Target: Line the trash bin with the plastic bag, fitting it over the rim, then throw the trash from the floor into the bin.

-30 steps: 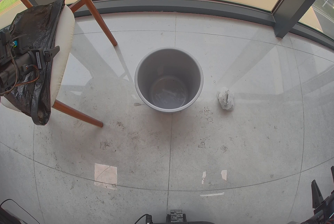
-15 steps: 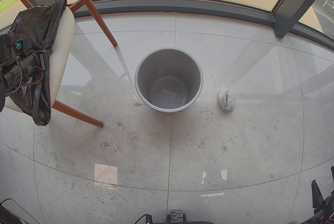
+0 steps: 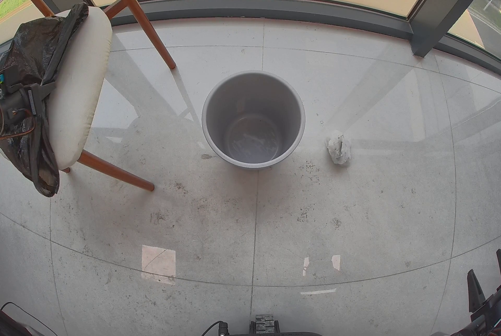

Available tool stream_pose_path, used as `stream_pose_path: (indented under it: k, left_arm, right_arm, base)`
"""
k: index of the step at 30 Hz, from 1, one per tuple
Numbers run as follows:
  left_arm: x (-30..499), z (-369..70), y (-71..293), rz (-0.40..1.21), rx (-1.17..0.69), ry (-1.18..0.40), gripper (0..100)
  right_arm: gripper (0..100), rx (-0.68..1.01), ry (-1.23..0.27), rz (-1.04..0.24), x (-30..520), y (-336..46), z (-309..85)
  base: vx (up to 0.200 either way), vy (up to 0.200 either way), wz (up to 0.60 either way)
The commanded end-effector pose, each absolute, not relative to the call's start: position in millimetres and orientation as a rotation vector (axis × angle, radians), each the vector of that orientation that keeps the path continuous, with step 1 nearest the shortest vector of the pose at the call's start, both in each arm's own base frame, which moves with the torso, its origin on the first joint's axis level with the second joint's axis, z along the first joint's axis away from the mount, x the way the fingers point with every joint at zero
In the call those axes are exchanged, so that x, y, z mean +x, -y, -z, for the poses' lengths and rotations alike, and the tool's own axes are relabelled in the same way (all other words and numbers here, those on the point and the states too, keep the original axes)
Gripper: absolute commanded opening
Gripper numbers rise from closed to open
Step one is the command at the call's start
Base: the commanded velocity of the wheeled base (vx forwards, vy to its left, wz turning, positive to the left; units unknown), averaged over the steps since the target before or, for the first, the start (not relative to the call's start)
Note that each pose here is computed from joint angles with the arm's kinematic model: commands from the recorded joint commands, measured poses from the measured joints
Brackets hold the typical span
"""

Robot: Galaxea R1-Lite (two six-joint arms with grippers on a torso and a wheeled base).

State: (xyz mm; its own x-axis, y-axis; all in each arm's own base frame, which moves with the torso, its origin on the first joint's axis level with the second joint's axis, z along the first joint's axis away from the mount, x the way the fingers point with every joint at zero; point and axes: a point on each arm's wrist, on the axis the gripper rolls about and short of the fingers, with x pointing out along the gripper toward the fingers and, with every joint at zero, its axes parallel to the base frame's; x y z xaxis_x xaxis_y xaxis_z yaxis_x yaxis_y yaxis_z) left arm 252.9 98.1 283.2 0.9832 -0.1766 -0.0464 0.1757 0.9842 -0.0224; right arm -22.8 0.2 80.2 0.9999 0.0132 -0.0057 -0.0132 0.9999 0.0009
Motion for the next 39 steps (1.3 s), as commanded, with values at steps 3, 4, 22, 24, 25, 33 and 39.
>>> stream_pose_path:
  k: [3,4,22,24,25,33,39]
  left_arm:
    - [222.3,-292.9,-130.2,0.227,-0.050,-0.022,0]
    - [221.9,-293.7,-129.9,0.230,-0.068,-0.022,0]
    - [192.1,-312.6,-68.8,0.703,-0.436,-0.128,0]
    - [184.8,-316.5,-49.7,0.763,-0.467,-0.142,0]
    - [183.5,-317.1,-41.9,0.795,-0.473,-0.151,0]
    - [186.5,-310.5,-24.1,0.924,-0.470,-0.200,0]
    - [192.7,-306.5,-24.7,1.004,-0.464,-0.237,0]
  right_arm:
    - [100,-0.005,-0.021,-0.015,-21.6,-0.2,-75.7]
    - [100,-0.003,-0.021,-0.015,-21.6,-0.2,-75.7]
    - [100,-0.011,-0.021,-0.022,-21.6,-0.3,-76.1]
    - [100,-0.011,-0.023,-0.022,-21.5,-0.3,-75.7]
    - [100,-0.011,-0.021,-0.023,-21.6,-0.4,-76.1]
    - [100,-0.011,-0.021,-0.022,-21.6,-0.3,-76.1]
    - [100,-0.007,-0.021,-0.023,-21.6,-0.4,-76.1]
  base:
    - [0.000,0.000,0.00]
    - [0.000,0.000,0.00]
    - [0.000,0.000,0.00]
    - [0.000,0.000,0.00]
    - [0.000,0.000,0.00]
    - [0.000,0.000,0.00]
    - [0.000,0.000,0.00]
